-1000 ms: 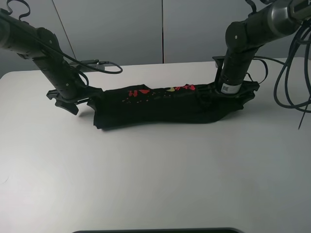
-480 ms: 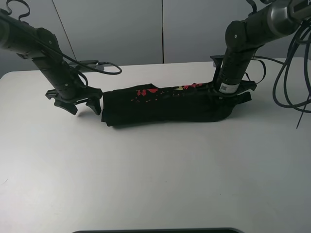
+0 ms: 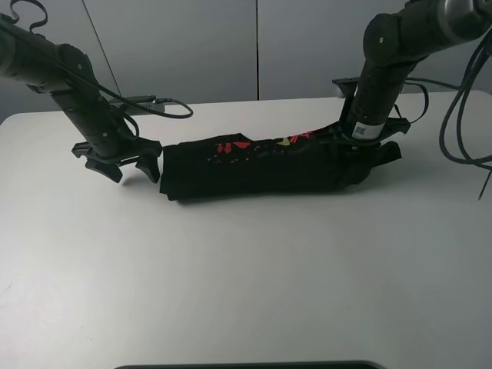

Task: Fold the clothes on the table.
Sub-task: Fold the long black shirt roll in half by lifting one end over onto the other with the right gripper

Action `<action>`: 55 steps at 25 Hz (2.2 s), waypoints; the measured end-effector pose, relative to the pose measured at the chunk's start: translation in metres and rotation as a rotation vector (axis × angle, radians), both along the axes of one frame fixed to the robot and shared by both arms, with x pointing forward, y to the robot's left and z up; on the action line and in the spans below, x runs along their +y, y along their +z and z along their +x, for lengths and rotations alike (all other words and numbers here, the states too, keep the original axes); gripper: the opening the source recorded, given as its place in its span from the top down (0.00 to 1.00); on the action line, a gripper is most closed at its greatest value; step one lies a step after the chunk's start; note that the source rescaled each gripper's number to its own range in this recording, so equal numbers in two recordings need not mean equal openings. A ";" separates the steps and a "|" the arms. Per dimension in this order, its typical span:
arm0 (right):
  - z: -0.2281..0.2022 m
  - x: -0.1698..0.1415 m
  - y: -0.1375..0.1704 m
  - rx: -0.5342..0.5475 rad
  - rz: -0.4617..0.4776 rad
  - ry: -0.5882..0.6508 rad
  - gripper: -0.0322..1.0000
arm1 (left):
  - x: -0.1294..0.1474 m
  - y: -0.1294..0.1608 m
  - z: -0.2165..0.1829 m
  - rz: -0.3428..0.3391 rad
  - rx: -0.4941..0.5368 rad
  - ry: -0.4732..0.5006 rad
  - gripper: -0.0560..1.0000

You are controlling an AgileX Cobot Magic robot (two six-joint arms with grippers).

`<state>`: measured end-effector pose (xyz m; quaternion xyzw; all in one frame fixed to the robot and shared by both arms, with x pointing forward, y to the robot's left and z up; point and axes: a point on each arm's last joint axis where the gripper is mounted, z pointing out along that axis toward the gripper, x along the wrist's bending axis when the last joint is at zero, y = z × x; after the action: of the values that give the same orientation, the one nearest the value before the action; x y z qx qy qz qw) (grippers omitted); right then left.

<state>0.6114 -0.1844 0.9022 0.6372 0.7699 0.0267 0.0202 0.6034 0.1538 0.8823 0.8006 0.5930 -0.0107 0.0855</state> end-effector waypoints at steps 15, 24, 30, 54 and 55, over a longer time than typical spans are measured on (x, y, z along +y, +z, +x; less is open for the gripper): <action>0.011 0.020 0.080 0.026 0.145 0.105 0.84 | 0.001 0.000 -0.005 0.013 0.048 -0.016 0.02; -0.007 0.069 0.082 0.003 0.151 0.289 0.84 | 0.001 0.000 -0.005 0.016 0.056 -0.030 0.02; -0.002 0.074 0.084 -0.066 0.174 0.286 0.84 | 0.001 0.000 -0.007 0.010 0.071 -0.026 0.02; -0.008 0.160 0.009 0.016 0.605 0.220 0.84 | -0.003 0.000 -0.010 -0.033 0.101 -0.039 0.02; -0.007 0.163 0.005 0.019 0.616 0.215 0.84 | -0.003 0.000 -0.010 -0.033 0.103 -0.039 0.02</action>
<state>0.6039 -0.0219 0.9068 0.5288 0.7886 0.2546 -0.1837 0.5935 0.1508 0.8825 0.8088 0.5806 -0.0634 0.0679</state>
